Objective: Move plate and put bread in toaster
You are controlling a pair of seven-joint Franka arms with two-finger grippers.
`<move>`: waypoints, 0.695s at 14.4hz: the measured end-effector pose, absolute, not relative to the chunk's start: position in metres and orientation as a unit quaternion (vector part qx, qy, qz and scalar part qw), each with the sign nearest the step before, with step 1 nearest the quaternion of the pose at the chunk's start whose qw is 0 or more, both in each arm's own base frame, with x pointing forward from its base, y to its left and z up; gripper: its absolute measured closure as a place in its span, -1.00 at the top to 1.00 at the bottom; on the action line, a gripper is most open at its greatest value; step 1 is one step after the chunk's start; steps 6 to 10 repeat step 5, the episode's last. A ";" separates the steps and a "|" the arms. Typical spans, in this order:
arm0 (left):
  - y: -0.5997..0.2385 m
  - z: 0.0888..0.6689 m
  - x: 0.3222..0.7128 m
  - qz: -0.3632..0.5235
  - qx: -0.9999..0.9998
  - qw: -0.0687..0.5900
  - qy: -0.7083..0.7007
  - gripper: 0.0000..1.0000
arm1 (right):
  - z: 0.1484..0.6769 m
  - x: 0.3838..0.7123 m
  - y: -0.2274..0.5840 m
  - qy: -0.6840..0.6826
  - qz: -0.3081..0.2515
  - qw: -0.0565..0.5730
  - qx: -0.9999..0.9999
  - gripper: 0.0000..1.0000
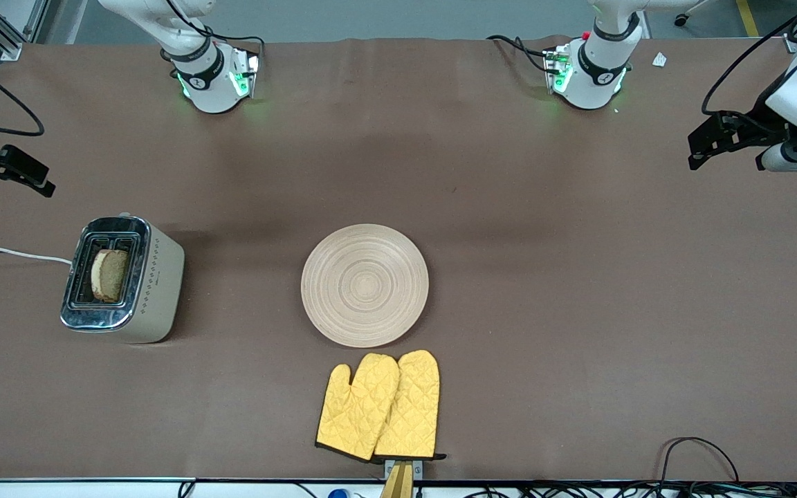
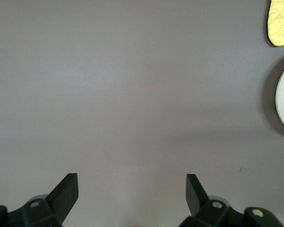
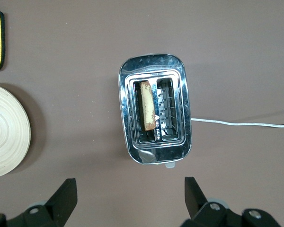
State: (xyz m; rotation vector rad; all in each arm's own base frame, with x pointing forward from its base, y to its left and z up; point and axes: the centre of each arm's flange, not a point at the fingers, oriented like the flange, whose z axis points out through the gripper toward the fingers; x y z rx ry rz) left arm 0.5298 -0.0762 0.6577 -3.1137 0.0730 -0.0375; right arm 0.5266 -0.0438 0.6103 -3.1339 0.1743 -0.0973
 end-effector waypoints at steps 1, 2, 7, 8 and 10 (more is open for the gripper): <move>-0.076 0.661 0.530 -0.015 -1.000 0.013 0.023 1.00 | 0.611 0.521 -0.043 0.055 -0.031 0.001 -0.998 1.00; -0.074 0.663 0.530 -0.018 -1.000 0.013 0.021 1.00 | 0.616 0.516 -0.042 0.054 -0.031 0.001 -0.998 1.00; -0.070 0.663 0.529 -0.012 -1.000 0.013 0.017 1.00 | 0.636 0.511 -0.039 0.051 -0.037 0.000 -0.998 1.00; -0.070 0.663 0.529 -0.012 -1.000 0.013 0.017 1.00 | 0.636 0.511 -0.039 0.051 -0.037 0.000 -0.998 1.00; -0.070 0.663 0.529 -0.012 -1.000 0.013 0.017 1.00 | 0.636 0.511 -0.039 0.051 -0.037 0.000 -0.998 1.00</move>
